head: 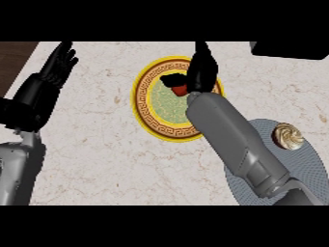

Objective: Pick the bell pepper from the placemat and place it in the plate

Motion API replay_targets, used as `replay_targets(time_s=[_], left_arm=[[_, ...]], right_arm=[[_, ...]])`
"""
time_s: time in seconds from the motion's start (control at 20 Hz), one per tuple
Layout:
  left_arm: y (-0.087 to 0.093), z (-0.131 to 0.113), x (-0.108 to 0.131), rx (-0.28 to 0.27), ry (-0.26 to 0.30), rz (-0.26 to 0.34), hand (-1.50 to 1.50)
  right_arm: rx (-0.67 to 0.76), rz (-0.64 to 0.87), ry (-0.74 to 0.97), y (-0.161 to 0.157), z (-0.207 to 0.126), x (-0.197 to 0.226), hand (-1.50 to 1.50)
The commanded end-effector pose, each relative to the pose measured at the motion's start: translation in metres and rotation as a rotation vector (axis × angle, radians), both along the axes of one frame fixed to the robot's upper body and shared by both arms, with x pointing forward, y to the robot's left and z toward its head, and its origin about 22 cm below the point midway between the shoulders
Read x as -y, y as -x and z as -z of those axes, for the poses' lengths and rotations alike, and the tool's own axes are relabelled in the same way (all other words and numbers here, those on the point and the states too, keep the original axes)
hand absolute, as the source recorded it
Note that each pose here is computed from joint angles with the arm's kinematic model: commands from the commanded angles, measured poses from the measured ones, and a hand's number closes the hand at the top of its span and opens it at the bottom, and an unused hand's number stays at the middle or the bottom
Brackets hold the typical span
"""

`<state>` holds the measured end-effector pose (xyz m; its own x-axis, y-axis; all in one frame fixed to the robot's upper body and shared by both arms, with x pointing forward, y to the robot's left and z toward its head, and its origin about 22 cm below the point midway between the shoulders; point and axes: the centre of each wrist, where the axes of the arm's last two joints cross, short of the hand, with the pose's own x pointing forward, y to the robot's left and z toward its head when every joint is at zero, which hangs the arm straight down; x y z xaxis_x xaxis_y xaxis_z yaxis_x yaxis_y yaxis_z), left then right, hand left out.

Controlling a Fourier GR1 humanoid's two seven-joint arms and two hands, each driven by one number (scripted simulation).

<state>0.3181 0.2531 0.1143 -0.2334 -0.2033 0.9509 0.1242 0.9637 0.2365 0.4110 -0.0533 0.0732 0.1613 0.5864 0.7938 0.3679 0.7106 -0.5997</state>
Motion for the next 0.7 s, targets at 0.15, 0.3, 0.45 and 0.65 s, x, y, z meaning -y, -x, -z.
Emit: replay_targets(time_s=[0.15,0.3,0.45,0.65], left_arm=[[0.000,0.015,-0.011,-0.012,-0.012,-0.036,0.00],[0.010,0.010,-0.006,-0.007,-0.002,-0.056,0.00],[0.008,0.015,-0.023,-0.019,-0.007,-0.077,0.00],[0.024,0.014,-0.044,-0.030,-0.008,-0.098,0.00]], right_arm=[[0.158,0.035,-0.218,-0.002,-0.018,0.002,-1.50],[0.183,0.075,-0.255,0.005,-0.003,0.008,-1.50],[0.206,0.085,-0.311,0.000,-0.002,0.039,-1.50],[0.235,0.082,-0.352,0.025,0.009,0.055,-1.50]])
